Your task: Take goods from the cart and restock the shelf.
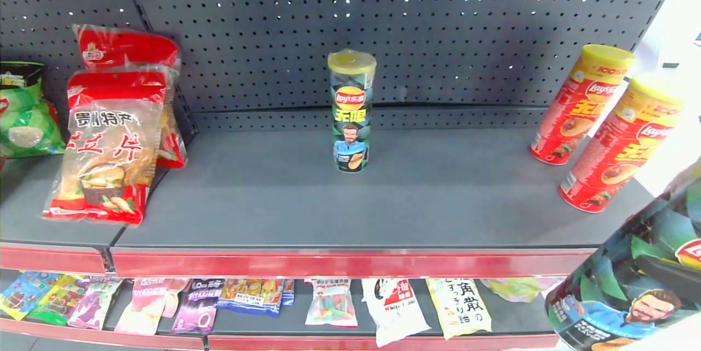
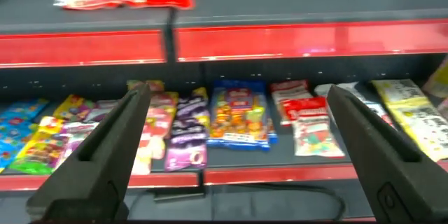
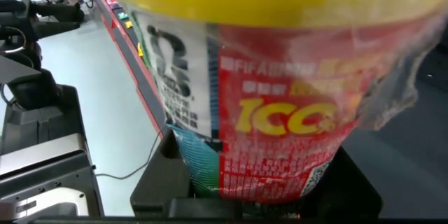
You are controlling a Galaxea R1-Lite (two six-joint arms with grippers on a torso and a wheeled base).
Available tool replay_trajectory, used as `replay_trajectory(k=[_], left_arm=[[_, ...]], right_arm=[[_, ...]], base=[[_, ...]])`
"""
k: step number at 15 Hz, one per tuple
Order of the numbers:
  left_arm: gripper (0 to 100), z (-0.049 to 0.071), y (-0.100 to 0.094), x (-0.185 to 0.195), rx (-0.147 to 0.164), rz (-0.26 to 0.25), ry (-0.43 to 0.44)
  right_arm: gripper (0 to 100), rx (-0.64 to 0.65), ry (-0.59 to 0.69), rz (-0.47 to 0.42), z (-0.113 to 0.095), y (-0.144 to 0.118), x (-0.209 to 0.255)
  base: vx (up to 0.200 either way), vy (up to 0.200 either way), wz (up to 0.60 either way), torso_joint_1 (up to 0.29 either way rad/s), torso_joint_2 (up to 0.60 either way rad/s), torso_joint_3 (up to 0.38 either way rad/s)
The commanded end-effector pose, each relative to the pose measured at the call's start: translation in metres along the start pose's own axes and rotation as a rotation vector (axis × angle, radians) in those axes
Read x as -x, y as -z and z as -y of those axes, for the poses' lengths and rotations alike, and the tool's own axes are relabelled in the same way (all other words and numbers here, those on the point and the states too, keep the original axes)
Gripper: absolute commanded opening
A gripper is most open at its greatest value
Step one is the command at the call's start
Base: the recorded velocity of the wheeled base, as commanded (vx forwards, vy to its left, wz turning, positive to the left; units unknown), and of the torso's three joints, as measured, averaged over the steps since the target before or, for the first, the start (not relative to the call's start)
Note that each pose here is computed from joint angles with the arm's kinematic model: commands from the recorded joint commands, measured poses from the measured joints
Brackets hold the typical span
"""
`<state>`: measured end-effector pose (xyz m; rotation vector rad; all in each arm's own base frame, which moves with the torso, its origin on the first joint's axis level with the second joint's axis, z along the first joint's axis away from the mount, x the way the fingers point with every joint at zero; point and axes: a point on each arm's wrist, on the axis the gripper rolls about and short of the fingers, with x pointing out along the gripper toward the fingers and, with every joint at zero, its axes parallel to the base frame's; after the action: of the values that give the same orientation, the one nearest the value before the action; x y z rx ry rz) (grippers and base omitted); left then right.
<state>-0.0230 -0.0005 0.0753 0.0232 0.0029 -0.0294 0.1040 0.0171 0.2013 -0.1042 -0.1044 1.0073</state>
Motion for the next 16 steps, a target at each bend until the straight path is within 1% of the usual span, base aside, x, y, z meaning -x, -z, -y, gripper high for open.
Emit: replay_trajectory(k=[1,10,16], left_arm=[[100,0.0,0.0001,-0.0001,0.0,-0.001,0.0],[100,0.0,0.0001,-0.0001,0.0,-0.001,0.0],[100,0.0,0.0001,-0.0001,-0.001,-0.001,0.0]], right_arm=[[0,-0.005,-0.001,-0.003,-0.0004,0.0016,0.0002],[0,-0.014,-0.004,-0.008,-0.0038,0.0059,0.002],[0,-0.015,-0.001,-0.009,-0.0042,0.0065,0.0022]], base=[[0.0,0.2,0.0,0.002,0.0,0.002],[0.0,0.0,0.0,0.0,0.0,0.0],[0.2,0.0,0.0,-0.001,0.0,0.005]])
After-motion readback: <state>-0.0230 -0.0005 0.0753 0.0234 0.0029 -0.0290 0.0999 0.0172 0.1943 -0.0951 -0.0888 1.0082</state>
